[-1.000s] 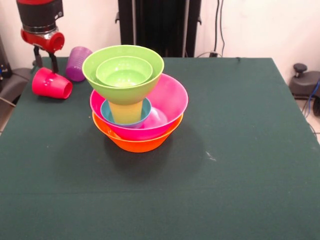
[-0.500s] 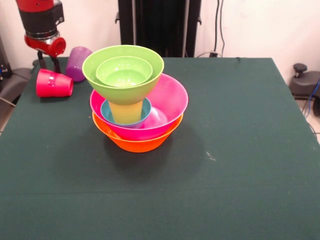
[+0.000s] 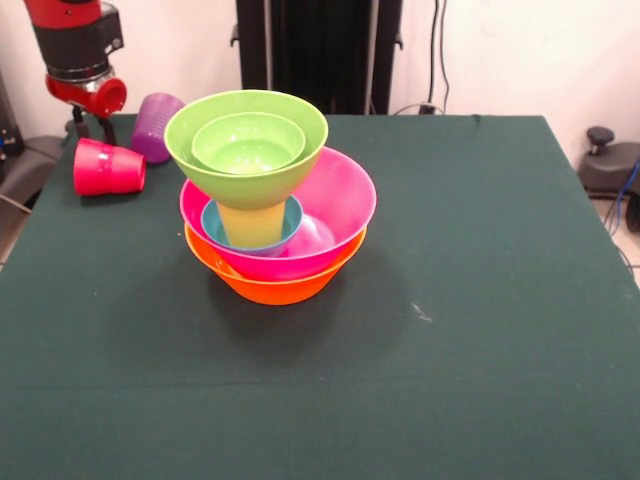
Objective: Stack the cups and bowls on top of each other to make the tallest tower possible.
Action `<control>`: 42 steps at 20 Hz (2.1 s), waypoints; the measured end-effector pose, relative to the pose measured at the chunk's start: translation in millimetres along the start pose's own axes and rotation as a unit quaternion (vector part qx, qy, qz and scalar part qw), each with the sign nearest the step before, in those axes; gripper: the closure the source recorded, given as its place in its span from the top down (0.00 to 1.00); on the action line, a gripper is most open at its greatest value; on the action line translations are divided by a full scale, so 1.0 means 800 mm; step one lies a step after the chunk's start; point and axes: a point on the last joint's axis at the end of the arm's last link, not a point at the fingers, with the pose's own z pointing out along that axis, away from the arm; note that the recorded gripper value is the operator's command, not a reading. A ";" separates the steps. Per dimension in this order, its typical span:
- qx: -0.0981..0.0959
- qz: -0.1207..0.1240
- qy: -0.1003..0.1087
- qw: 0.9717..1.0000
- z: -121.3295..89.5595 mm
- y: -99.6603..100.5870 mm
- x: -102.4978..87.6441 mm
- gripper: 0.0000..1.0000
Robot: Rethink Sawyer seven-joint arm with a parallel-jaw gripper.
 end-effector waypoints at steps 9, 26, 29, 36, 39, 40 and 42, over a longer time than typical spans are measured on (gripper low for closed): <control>0.010 -0.002 -0.021 1.000 -0.044 -0.005 -0.039 1.00; -0.024 -0.102 -0.074 0.992 -0.170 0.072 -0.135 1.00; -0.033 -0.119 -0.080 0.989 -0.175 0.088 -0.140 1.00; -0.064 -0.144 -0.087 0.984 -0.174 0.130 -0.145 1.00; -0.089 -0.152 -0.078 0.981 -0.158 0.153 -0.139 1.00; -0.092 -0.153 -0.076 0.981 -0.155 0.155 -0.137 1.00; -0.099 -0.156 -0.071 0.980 -0.144 0.160 -0.132 1.00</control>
